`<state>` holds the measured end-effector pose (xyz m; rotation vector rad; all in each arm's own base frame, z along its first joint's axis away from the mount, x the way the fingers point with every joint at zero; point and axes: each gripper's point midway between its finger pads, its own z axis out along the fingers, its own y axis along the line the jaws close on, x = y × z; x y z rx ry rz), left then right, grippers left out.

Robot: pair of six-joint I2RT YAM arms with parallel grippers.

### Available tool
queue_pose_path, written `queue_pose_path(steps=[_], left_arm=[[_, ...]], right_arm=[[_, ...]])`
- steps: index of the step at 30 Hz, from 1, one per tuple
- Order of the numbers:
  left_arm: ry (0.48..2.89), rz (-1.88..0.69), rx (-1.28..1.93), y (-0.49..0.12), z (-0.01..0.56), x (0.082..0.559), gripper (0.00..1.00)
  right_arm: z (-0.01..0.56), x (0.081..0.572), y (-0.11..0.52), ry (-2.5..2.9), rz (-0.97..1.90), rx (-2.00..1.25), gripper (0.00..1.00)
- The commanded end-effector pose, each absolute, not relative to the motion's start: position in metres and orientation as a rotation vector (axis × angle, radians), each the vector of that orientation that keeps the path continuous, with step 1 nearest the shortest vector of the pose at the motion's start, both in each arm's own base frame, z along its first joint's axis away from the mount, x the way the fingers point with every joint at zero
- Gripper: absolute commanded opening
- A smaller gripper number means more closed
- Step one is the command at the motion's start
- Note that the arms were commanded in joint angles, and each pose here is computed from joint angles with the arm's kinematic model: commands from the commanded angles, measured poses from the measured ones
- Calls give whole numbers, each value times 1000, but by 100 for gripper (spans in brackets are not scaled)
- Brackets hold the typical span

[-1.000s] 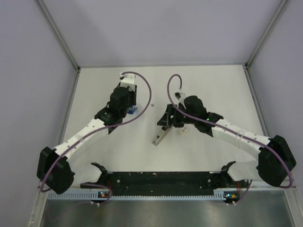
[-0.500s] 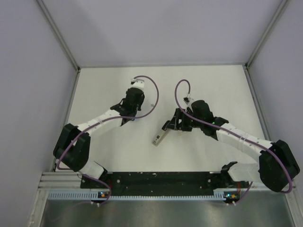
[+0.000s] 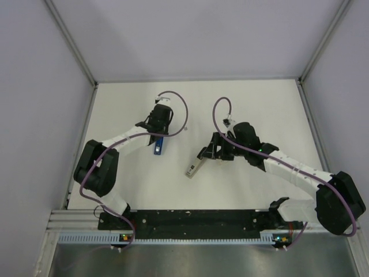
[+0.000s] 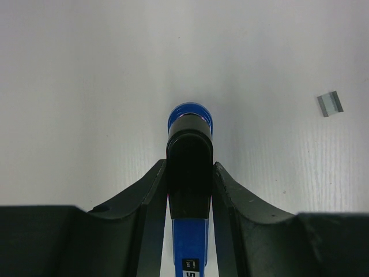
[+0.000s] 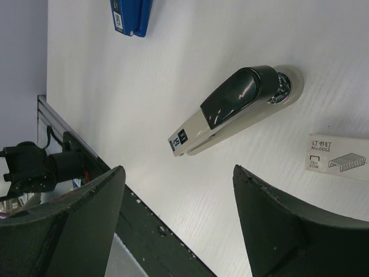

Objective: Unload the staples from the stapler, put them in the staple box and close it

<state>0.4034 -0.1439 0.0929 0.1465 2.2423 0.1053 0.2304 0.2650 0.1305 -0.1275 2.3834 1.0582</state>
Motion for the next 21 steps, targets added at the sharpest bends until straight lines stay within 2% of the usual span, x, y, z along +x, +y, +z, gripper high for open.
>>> queue_pose_path(steps=[1,5,7,9,11,16,21], left_arm=[[2262,55,102,-147,101,416,11],[2279,46,125,-150,98,416,37],[2271,27,134,-152,103,415,48],[2260,7,141,-154,112,415,56],[2255,-6,139,-154,126,412,63],[2213,-97,182,-162,166,400,70],[2117,-305,403,-217,200,358,73]], right_arm=[[136,233,267,2350,1067,-158,77],[138,237,267,2339,1057,-167,81],[140,238,266,2333,1044,-180,89],[143,240,264,2326,1018,-204,99],[146,242,261,2321,988,-212,99],[167,252,248,2266,890,-214,99],[173,276,187,2220,574,34,99]])
